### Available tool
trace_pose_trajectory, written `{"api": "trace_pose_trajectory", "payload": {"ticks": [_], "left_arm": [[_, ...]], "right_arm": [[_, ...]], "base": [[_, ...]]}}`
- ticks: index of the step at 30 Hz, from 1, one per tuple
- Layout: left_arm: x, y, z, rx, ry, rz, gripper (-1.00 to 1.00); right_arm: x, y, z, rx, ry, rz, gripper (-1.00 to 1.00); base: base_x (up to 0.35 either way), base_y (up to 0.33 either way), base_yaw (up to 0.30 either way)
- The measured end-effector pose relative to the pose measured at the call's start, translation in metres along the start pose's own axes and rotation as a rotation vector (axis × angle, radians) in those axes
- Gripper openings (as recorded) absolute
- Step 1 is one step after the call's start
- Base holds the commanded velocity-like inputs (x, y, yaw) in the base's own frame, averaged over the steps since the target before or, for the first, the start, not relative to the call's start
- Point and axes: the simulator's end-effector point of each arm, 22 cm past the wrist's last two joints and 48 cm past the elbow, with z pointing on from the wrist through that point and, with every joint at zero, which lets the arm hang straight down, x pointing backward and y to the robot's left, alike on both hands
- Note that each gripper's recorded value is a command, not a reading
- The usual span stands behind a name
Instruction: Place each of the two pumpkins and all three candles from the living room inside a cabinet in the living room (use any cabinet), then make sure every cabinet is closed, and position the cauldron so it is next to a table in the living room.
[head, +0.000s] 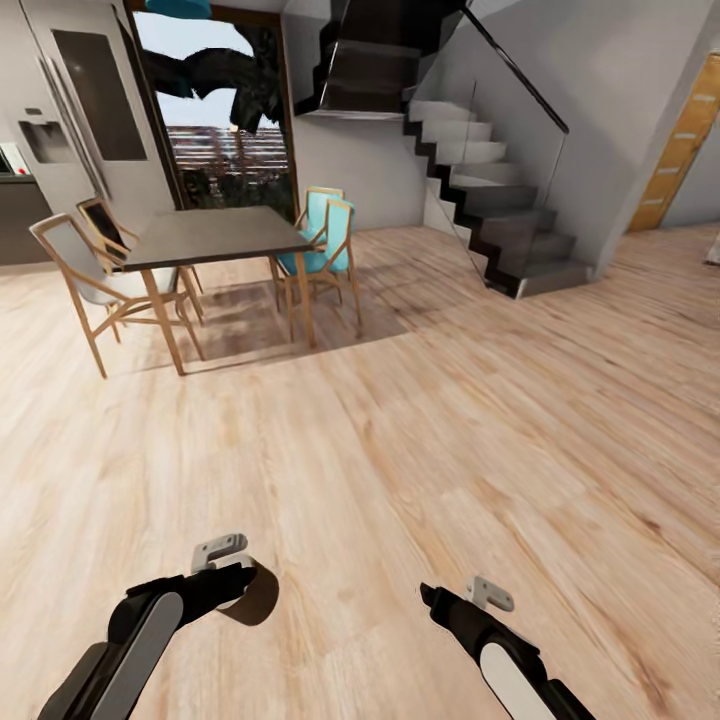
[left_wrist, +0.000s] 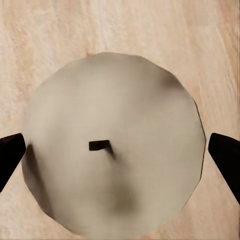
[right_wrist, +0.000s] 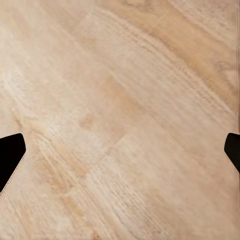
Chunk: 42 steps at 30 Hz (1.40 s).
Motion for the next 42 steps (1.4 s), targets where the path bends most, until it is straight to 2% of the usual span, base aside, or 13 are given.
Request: {"api": "trace_pose_trajectory", "payload": {"ticks": [12,27,42], "left_arm": [[0.002,0.001,0.002,-0.002,0.005,0.000,-1.00],[0.003,0.002,0.003,-0.005,0.009,-0.003,-1.00],[0.004,0.002,0.003,-0.005,0.011,-0.002,-1.00]], "right_arm": [[0.002,-0.004,0.002,0.010,-0.002,0.007,1.00],[0.012,-0.010,0.005,0.016,0.033,0.095,1.00],[0.013,-0.009,0.005,0.010,0.037,0.103,1.00]], "base": [[0.317,0.000,-0.272],[0.322,0.000,-0.276],[0.322,0.000,-0.278]]}}
